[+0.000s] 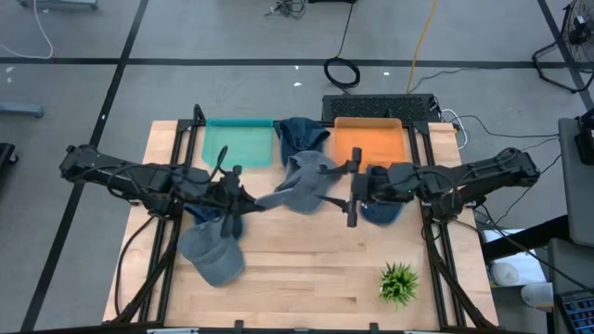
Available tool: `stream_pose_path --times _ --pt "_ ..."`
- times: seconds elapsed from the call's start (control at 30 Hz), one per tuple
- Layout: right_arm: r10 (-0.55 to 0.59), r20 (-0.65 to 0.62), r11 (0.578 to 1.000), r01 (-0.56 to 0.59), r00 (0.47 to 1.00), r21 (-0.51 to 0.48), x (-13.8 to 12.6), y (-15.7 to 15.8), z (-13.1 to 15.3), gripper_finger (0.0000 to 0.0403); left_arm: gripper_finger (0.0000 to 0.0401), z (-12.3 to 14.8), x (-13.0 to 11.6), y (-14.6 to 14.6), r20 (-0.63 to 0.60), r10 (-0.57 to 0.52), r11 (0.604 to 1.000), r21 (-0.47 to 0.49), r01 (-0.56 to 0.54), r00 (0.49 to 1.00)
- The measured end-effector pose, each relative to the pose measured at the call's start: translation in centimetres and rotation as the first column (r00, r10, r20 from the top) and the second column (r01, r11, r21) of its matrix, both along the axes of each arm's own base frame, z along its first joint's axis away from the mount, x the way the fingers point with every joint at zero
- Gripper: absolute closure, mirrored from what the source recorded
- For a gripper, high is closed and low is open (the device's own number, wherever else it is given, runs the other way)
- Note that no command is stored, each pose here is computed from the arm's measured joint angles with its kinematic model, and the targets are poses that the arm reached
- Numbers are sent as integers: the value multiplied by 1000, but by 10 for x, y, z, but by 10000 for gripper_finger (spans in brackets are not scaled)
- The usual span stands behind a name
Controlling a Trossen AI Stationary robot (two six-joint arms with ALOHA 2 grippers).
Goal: Pick & Place hat
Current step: Put the top right gray cap into the orange bin
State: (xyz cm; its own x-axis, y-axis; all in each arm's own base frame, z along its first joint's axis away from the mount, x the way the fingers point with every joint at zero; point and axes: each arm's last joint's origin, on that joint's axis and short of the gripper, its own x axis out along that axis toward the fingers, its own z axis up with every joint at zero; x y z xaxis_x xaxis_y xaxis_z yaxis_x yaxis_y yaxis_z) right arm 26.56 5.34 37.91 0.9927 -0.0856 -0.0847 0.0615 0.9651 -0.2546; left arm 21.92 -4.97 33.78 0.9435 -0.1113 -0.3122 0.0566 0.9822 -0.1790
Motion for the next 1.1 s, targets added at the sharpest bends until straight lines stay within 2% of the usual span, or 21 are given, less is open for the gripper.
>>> stream_pose_path --times 0.17,0.4,0.57,0.7,0.8,0.97,1.1 --pt "46 -16 999 -47 999 -24 -6 11 1 155 393 1 -5 0 -24 -18 996 -92 16 1000" --pt "111 -53 974 -119 992 -193 -11 25 -1 167 393 4 -9 -1 -26 -45 975 -218 38 999" --pt "19 -68 956 -38 997 -290 -14 34 -4 168 393 6 -9 -4 -15 -126 953 -281 117 992" --pt "-8 -90 926 -26 996 -377 -17 41 -12 162 393 6 -9 -6 -29 -181 920 -359 159 983" --pt "-28 -126 881 -35 992 -472 -20 47 -23 161 393 7 -10 -8 -45 -227 873 -453 183 973" --pt "-54 -188 755 -83 981 -650 -27 61 -44 168 393 9 -11 -11 -68 -308 770 -604 207 949" --pt "3 -241 652 -185 971 -736 -36 75 -66 171 393 11 -10 -11 -89 -293 684 -716 144 952"
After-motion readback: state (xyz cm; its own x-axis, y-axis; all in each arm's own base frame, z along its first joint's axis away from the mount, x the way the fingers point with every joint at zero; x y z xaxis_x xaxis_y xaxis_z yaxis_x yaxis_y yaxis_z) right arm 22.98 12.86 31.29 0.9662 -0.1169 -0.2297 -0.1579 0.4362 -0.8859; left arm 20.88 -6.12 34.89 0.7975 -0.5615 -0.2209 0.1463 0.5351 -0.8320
